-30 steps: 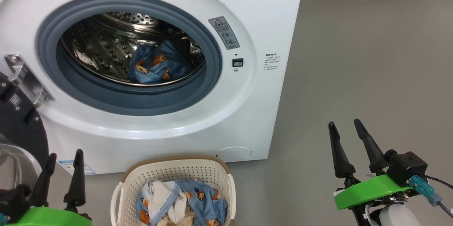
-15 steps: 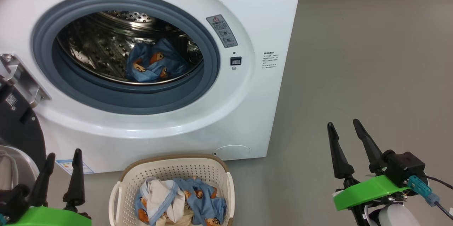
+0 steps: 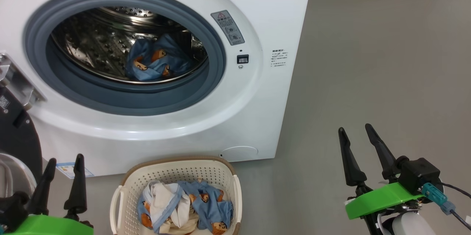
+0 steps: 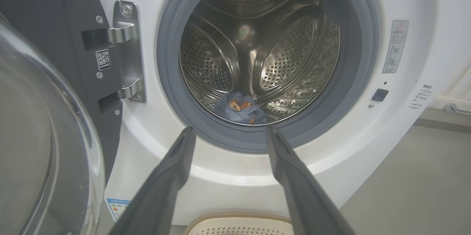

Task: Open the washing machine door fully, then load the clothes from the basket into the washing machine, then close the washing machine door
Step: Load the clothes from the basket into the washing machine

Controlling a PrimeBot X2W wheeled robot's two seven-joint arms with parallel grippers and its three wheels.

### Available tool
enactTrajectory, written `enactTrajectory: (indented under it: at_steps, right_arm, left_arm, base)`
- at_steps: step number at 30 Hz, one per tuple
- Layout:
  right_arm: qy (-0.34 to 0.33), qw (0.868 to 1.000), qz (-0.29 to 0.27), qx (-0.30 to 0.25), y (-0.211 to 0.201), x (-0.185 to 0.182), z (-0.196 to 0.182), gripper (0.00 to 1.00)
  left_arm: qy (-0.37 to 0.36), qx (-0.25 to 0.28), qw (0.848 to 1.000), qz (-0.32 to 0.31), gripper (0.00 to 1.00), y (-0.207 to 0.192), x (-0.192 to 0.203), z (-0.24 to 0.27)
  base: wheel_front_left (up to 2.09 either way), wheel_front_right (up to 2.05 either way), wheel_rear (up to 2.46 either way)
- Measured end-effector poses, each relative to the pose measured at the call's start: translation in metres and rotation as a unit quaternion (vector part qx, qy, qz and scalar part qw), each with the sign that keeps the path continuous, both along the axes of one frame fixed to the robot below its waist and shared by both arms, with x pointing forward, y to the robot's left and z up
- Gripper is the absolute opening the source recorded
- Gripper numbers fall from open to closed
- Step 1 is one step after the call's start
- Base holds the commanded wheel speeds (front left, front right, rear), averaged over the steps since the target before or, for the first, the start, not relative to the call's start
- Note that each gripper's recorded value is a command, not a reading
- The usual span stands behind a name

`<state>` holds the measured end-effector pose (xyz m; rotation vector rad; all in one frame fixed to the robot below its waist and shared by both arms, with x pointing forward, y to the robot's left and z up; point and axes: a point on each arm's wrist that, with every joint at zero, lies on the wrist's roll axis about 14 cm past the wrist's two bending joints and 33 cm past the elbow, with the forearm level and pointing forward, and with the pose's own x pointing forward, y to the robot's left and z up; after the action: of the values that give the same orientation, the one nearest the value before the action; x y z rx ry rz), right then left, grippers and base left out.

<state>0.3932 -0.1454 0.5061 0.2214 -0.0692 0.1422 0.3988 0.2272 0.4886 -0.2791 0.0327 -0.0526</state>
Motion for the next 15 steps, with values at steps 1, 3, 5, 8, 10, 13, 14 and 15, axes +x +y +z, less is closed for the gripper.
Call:
enactTrajectory:
  at_steps: [1,3,5,8,10,13,14,15]
  right_arm:
    - [0.001,1.000,0.000,0.000,0.000,0.000,0.000,1.00]
    - [0.002,1.000,-0.001,0.000,-0.001,0.000,-0.002,1.00]
    - [0.004,1.000,-0.002,0.000,-0.001,0.001,-0.003,1.00]
    - [0.007,1.000,-0.003,0.000,-0.002,0.001,-0.005,1.00]
    - [0.009,1.000,-0.004,0.000,-0.003,0.001,-0.007,1.00]
    - [0.012,1.000,-0.007,0.000,-0.005,0.002,-0.010,1.00]
    - [0.014,1.000,-0.008,0.000,-0.005,0.003,-0.010,1.00]
    - [0.015,1.000,-0.008,-0.001,-0.006,0.003,-0.011,1.00]
  left_arm:
    - [0.001,0.000,1.000,-0.001,1.00,-0.001,0.000,-0.001]
    - [0.003,-0.001,1.000,-0.006,1.00,-0.003,0.002,-0.003]
    - [0.007,-0.002,1.000,-0.014,1.00,-0.007,0.002,-0.006]
    - [0.018,-0.003,1.000,-0.025,1.00,-0.013,0.004,-0.014]
    - [0.028,-0.003,0.999,-0.030,1.00,-0.015,0.004,-0.021]
    - [0.048,-0.001,0.998,-0.040,1.00,-0.019,0.004,-0.034]
    - [0.058,-0.001,0.997,-0.045,1.00,-0.021,0.004,-0.040]
    - [0.066,0.001,0.997,-0.049,1.00,-0.023,0.003,-0.045]
  base:
    - [0.00,0.00,0.00]
    - [0.00,0.00,0.00]
    - [0.00,0.00,0.00]
    - [0.00,0.00,0.00]
    - [0.00,0.00,0.00]
    - [0.00,0.00,0.00]
    - [0.00,0.00,0.00]
    - [0.00,0.00,0.00]
